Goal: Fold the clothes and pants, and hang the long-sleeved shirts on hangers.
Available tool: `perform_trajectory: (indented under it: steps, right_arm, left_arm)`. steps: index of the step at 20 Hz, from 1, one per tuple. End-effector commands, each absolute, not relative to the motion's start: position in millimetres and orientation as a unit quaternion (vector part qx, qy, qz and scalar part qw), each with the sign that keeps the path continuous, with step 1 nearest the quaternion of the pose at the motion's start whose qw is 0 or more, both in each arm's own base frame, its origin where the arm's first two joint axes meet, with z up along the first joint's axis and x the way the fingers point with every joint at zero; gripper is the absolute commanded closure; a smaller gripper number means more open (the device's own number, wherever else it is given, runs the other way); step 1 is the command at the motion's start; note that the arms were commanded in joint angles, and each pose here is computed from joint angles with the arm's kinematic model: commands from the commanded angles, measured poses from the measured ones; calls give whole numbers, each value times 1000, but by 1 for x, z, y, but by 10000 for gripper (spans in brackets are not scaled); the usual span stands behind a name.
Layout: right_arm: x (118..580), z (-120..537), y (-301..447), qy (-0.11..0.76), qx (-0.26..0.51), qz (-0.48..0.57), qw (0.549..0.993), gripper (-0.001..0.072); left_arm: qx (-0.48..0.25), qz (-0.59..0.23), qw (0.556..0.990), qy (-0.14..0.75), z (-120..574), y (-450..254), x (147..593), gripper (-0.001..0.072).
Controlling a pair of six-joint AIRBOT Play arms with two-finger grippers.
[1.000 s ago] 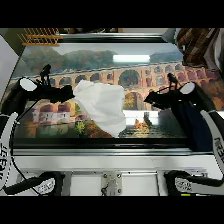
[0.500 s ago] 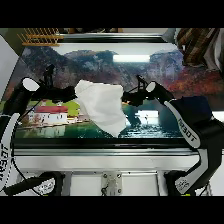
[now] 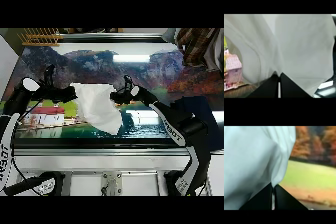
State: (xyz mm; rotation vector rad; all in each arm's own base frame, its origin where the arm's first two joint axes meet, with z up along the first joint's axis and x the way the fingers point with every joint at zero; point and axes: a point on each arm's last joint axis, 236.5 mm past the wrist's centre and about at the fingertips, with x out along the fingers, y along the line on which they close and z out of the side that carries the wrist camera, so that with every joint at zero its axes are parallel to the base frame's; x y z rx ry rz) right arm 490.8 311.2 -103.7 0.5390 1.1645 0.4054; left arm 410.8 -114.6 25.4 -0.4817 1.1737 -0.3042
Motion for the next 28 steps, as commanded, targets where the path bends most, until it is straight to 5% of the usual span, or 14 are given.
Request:
perform_trajectory:
  steps: [1, 6, 11, 17, 23, 28]
  right_arm:
    - [503, -90, 313, 511, 228, 195, 806, 701]
    - [522, 15, 192, 467, 7, 157, 870, 702]
    - [481, 230, 124, 304, 1, 142, 942, 702]
    - [366, 394, 102, 125, 19, 153, 980, 702]
    - [315, 428, 93, 93, 71, 153, 981, 703]
    - [353, 322, 113, 283, 77, 154, 944, 702]
  left_arm:
    - [-223, -142, 795, 545, 26, -115, 411, 702]
    - [-222, -139, 850, 457, 116, -85, 424, 703]
    - [-164, -207, 927, 268, 308, -107, 371, 702]
    - [-123, -282, 946, 101, 431, -140, 268, 703]
    - [-126, -221, 965, 64, 434, -107, 263, 702]
    - [-159, -162, 948, 222, 327, -79, 335, 702]
